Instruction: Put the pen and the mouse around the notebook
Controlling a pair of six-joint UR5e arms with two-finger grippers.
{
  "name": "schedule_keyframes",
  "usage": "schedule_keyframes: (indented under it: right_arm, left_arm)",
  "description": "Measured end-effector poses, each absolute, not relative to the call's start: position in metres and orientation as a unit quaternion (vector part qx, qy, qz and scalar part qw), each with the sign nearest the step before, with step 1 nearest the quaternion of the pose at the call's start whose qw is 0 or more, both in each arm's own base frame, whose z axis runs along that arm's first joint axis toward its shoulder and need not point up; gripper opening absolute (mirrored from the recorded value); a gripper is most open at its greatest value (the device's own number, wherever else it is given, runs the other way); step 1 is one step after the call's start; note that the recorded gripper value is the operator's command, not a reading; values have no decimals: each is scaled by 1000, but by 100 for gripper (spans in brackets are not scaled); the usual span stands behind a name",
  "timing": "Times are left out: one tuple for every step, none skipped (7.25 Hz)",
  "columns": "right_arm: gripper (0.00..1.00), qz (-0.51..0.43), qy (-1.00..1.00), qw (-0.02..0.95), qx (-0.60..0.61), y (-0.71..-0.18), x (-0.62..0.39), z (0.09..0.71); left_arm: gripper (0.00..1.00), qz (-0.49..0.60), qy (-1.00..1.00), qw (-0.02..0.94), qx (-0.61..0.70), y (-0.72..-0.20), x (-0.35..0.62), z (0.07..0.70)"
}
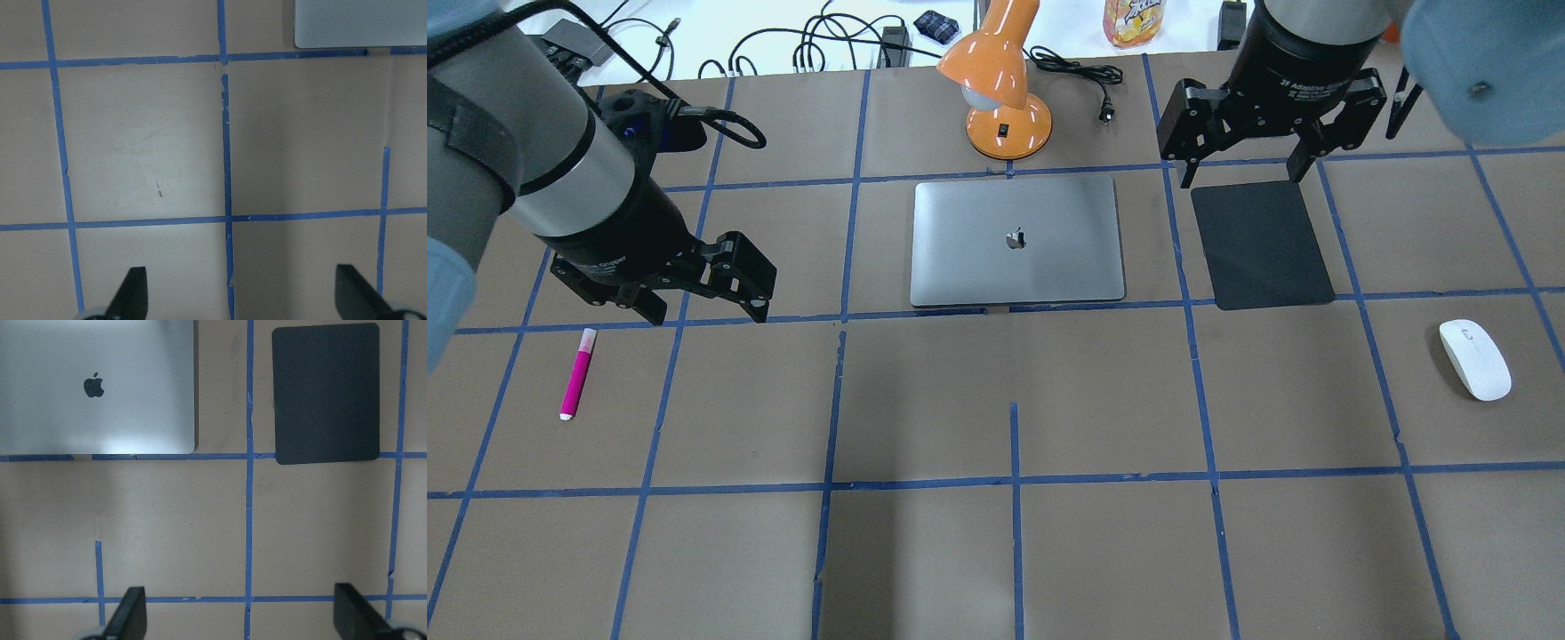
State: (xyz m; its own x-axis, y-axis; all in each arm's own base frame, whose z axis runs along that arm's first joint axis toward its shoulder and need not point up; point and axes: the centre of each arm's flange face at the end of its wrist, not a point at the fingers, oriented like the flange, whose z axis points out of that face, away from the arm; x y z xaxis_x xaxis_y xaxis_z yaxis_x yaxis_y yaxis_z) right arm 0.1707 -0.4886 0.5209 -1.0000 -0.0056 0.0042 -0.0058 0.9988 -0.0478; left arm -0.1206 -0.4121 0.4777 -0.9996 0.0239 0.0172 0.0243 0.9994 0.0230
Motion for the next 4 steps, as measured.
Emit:
schedule_keyframes:
  right_arm:
    - [100, 23, -1000, 2, 3, -489, 171, 521]
    - [100, 23, -1000, 2, 3, -488, 171, 520]
    - [100, 23, -1000, 2, 2, -489, 170, 520]
    - [100, 23, -1000, 2, -1, -491, 166, 519]
  left_arm:
    - [100, -10, -1000, 7, -12, -411, -120, 479]
    - [100, -8, -1000, 6, -13, -410, -120, 480]
    - [100, -9, -1000, 6, -12, -408, -120, 481]
    - [100, -11, -1000, 6, -12, -408, -120, 481]
